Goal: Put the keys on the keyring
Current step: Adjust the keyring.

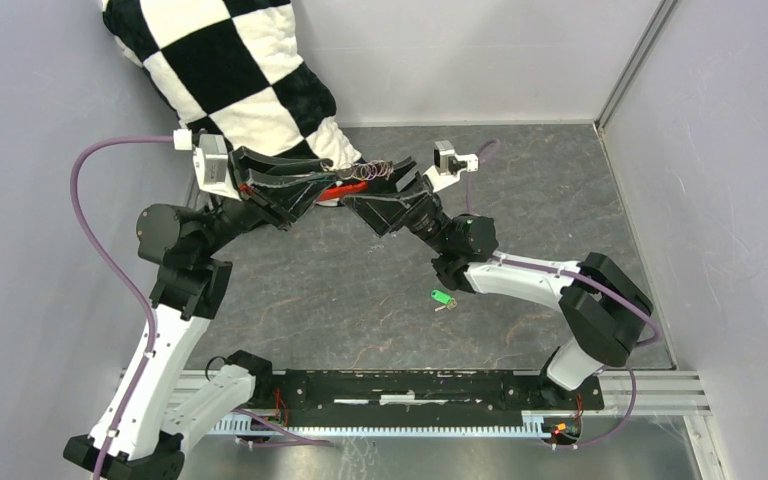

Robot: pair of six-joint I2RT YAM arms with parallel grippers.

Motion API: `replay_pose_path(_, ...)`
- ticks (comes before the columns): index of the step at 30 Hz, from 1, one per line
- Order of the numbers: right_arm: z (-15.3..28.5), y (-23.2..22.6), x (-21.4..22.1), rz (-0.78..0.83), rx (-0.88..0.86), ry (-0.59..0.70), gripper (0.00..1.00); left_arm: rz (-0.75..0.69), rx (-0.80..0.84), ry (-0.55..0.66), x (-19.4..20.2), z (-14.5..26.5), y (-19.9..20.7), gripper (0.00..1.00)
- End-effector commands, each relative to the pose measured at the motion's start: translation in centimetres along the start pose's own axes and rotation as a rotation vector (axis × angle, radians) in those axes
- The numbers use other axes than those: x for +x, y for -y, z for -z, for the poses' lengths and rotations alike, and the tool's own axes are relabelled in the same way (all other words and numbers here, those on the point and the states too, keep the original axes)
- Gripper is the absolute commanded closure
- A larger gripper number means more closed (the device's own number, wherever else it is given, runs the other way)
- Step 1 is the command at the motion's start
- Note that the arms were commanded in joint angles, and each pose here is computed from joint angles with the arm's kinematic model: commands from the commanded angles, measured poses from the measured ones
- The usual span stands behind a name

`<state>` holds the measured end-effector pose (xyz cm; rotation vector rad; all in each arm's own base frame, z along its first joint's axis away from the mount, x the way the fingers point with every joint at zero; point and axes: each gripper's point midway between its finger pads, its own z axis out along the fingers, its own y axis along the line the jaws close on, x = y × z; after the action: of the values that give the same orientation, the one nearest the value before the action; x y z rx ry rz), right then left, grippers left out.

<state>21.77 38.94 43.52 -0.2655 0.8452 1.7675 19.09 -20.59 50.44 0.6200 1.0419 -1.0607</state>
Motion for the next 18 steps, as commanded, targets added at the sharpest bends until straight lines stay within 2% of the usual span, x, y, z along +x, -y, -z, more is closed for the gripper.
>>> replay_pose_path(1, 0.8, -11.2, -8.1, 0.087, -0.442, 0.305, 0.30, -0.042, -0.086, 0.051, -1.5, 0.7, -0.7, 0.98)
replay_pose_path(2, 0.7, -11.3, -8.2, 0.079, -0.446, 0.304, 0.38, -0.046, -0.111, 0.047, -1.2, 0.9, -1.2, 0.98)
replay_pose_path(4, 0.8, -11.1, -8.1, 0.069, -0.442, 0.298, 0.66, -0.062, -0.173, 0.043, -0.8, 1.4, -2.2, 0.98)
replay_pose_path(7, 1.3, -10.5, -8.2, 0.031, -0.407, 0.276, 0.98, -0.088, -0.231, 0.012, 0.5, 2.2, -3.3, 0.98)
replay_pose_path(9, 1.2, -9.2, -7.4, -0.021, -0.350, 0.158, 0.99, -0.121, -0.242, -0.062, 2.7, 3.0, -3.8, 0.97)
replay_pose_path(10, 1.1, -8.3, -6.9, -0.020, -0.305, 0.064, 0.99, -0.137, -0.242, -0.122, 4.3, 3.6, -3.9, 0.86)
replay_pose_path(12, 1.7, -6.6, -4.6, 0.052, -0.194, -0.166, 0.99, -0.179, -0.233, -0.280, 8.1, 5.4, -4.1, 0.44)
replay_pose_path(14, 3.1, -2.4, -1.4, 0.228, 0.035, -0.463, 0.99, -0.216, -0.202, -0.435, 11.5, 7.5, -3.9, 0.14)
replay_pose_path(15, 5.3, 0.4, -0.1, 0.327, 0.178, -0.635, 0.99, -0.202, -0.197, -0.493, 12.8, 8.5, -3.7, 0.05)
replay_pose_path(16, 6.1, 1.1, -0.3, 0.407, 0.228, -0.743, 0.99, -0.185, -0.183, -0.534, 13.7, 9.2, -3.3, 0.01)
replay_pose_path(17, 9.4, 2.9, 0.7, 0.418, 0.325, -0.926, 0.99, -0.159, -0.163, -0.561, 14.4, 9.8, -2.6, 0.00)
replay_pose_path(18, 11.1, 3.5, 0.4, 0.451, 0.387, -1.042, 0.99, -0.133, -0.132, -0.576, 14.9, 10.2, -1.7, 0.00)
